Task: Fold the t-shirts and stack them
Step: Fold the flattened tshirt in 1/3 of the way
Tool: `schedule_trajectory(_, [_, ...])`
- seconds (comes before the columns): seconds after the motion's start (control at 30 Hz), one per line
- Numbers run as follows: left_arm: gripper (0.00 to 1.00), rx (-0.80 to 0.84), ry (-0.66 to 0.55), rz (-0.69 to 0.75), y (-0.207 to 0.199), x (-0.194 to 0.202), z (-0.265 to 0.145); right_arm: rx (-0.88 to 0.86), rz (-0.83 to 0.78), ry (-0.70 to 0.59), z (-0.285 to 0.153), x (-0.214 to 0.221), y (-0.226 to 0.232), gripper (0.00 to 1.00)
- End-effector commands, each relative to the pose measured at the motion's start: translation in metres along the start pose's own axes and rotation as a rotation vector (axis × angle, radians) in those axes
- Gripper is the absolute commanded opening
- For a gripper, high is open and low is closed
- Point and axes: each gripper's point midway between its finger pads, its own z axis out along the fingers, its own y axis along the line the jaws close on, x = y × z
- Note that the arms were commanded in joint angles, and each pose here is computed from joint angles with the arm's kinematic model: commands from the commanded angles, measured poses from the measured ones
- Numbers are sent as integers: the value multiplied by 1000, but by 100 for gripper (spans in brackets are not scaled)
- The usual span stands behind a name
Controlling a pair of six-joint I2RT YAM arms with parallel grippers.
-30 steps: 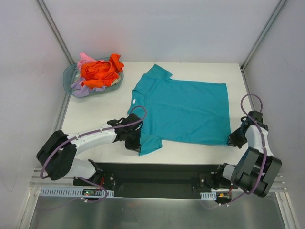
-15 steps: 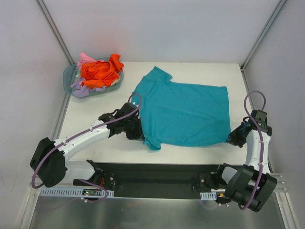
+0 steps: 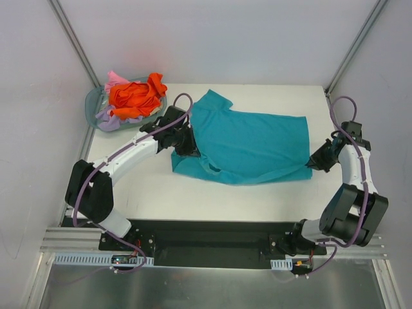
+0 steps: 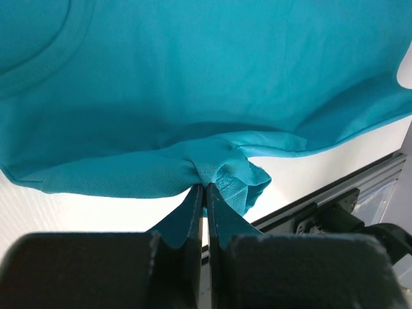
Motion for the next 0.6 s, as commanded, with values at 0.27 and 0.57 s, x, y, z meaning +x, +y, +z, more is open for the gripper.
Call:
schedule_trajectory(0.27, [0,-9,-128,16,-1,-88,8,-58,-59,-66,19,-60,43,1])
schedule_trajectory(0.57, [4,-84,-171,67,19,-142,45,-43,-71,-80,52,-96,57,16])
